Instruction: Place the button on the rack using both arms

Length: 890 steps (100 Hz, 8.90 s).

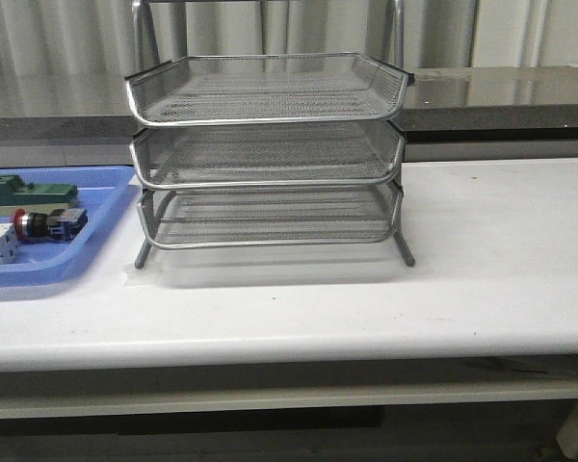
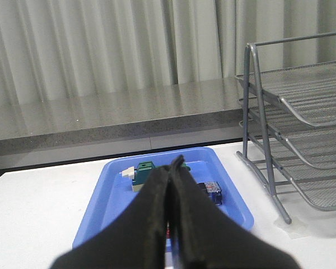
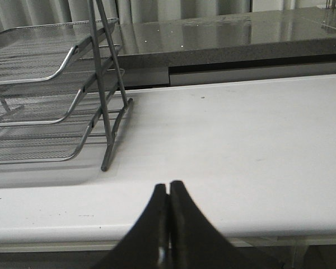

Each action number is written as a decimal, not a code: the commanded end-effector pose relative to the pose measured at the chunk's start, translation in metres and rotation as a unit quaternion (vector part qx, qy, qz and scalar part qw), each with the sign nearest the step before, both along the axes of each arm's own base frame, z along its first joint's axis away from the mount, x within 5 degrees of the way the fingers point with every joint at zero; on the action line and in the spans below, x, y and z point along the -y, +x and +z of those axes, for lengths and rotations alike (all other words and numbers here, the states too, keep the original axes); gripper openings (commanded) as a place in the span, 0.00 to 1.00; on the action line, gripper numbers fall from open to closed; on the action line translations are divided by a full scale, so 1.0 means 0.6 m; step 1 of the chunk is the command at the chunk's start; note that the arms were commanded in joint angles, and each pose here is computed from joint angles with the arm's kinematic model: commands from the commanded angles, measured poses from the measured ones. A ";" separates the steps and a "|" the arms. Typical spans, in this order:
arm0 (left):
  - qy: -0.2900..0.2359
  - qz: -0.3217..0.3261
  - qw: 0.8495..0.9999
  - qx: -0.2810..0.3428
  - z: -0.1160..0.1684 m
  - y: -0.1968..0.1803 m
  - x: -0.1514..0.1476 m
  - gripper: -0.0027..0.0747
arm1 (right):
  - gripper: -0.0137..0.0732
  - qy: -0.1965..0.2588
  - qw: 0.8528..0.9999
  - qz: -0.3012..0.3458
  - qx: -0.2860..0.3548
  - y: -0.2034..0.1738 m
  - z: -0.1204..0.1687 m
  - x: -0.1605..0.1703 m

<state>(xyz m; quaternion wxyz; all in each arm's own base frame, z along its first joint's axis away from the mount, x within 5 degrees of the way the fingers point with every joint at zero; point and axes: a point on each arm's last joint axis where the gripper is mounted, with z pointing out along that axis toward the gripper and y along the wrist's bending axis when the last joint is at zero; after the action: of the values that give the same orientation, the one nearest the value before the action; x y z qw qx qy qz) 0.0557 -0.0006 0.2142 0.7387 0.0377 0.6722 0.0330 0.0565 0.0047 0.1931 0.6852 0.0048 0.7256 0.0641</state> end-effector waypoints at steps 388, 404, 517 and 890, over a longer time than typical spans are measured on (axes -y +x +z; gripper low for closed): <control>-0.007 -0.002 1.000 0.027 -0.016 -0.001 0.000 0.01 | 0.62 0.422 0.829 0.158 -0.332 0.413 0.062 -0.124; -0.007 -0.002 1.000 0.027 -0.016 -0.001 0.000 0.01 | 0.62 0.442 0.805 0.175 -0.355 0.433 0.027 -0.134; -0.007 -0.002 1.000 0.027 -0.016 -0.001 0.000 0.01 | 0.60 0.456 0.782 0.236 -0.354 0.539 0.002 -0.171; -0.007 -0.002 1.000 0.027 -0.016 -0.001 0.000 0.01 | 0.58 0.384 0.718 0.320 -0.485 0.329 -0.114 -0.140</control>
<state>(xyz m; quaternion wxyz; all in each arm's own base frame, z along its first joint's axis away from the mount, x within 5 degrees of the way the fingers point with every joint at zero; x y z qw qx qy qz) 0.0557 -0.0006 0.2142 0.7387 0.0377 0.6722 0.0330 0.2547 0.0906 0.1062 0.0984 0.0885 0.8294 0.5427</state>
